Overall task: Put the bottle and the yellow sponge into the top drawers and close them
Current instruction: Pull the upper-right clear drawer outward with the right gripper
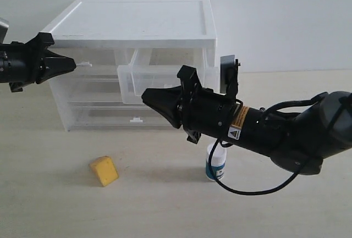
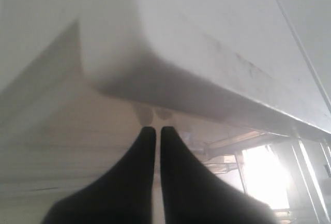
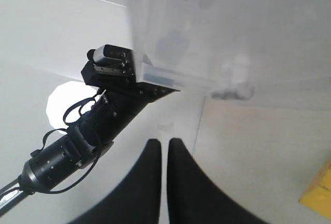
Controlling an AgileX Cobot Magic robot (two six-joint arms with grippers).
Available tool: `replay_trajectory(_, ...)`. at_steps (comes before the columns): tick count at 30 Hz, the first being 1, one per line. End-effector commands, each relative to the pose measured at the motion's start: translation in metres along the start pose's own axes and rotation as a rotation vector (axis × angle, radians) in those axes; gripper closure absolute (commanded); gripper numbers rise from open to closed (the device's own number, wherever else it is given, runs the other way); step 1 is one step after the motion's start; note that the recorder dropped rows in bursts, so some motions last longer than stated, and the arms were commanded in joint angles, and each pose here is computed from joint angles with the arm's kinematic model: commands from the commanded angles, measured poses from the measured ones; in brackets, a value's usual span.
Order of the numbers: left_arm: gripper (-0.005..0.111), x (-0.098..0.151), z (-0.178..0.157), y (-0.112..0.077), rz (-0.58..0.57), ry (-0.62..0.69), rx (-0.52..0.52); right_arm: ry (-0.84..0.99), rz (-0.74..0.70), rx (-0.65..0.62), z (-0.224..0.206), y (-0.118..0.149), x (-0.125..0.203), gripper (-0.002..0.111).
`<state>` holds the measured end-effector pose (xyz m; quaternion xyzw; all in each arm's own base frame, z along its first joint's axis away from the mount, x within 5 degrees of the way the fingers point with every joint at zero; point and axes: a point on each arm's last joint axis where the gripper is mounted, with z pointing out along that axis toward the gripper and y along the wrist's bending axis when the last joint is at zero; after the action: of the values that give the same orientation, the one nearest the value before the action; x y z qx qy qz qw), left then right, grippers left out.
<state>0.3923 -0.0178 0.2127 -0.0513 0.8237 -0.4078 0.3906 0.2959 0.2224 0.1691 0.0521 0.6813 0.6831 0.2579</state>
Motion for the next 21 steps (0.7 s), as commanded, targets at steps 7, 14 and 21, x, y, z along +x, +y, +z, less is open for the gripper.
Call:
replay_trajectory(7, 0.103, -0.007, 0.001, 0.000, -0.017, -0.048, -0.018, 0.180, -0.119, -0.045, -0.003, 0.021, 0.013, 0.108)
replay_trajectory(14, 0.103, -0.007, 0.001, 0.000, -0.006, -0.042, -0.020, 0.150, -0.379, -0.161, -0.020, 0.081, -0.002, 0.108)
replay_trajectory(21, 0.103, -0.006, 0.001, 0.000, -0.004, -0.040, -0.021, 0.009, -0.609, 0.131, -0.062, 0.116, -0.043, 0.075)
